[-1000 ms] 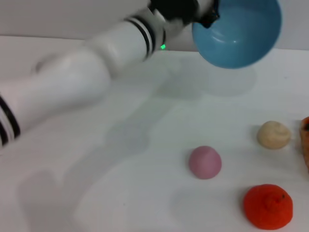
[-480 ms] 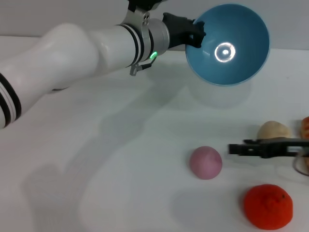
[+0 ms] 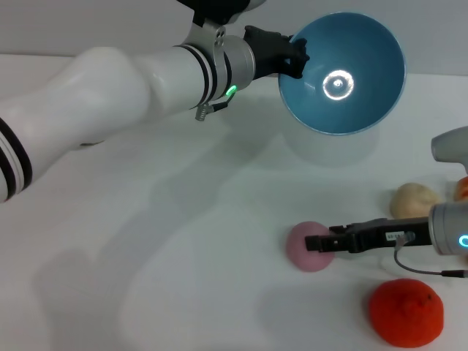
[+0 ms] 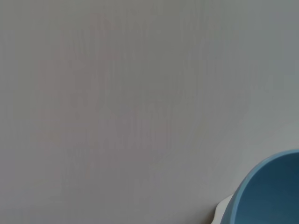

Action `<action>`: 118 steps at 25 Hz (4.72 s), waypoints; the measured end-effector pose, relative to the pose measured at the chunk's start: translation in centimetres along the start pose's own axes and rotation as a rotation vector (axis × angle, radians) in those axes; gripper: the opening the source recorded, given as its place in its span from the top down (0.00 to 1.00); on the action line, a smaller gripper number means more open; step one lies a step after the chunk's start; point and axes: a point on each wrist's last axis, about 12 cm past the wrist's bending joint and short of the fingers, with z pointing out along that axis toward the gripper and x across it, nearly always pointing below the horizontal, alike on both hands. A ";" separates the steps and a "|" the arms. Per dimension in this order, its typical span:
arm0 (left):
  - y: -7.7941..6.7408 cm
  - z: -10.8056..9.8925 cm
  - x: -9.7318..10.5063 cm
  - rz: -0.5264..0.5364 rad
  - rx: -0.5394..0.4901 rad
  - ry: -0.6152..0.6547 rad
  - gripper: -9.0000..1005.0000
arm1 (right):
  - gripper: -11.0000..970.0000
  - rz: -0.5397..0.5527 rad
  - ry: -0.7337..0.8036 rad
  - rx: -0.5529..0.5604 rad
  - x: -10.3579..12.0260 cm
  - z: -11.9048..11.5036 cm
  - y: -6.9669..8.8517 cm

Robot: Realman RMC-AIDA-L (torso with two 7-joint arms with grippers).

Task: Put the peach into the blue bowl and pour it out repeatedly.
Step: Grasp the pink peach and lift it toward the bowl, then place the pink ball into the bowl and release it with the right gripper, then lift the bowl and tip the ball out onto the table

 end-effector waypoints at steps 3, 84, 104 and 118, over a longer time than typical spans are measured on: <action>-0.2 0.0 0.1 0.011 -0.001 -0.001 0.99 | 0.18 -0.016 -0.017 -0.008 -0.2 0.2 0.2; -2.4 1.3 -3.2 0.389 0.057 0.105 0.99 | 0.33 -0.020 -0.891 0.340 7.9 -17.7 -4.9; -10.2 -1.4 0.7 1.236 0.134 -0.253 0.99 | 0.33 0.099 -0.971 0.425 13.3 -14.8 -4.9; -11.1 -2.8 2.8 1.421 0.082 -0.407 0.99 | 0.33 0.091 -0.978 0.419 12.8 -14.7 -4.9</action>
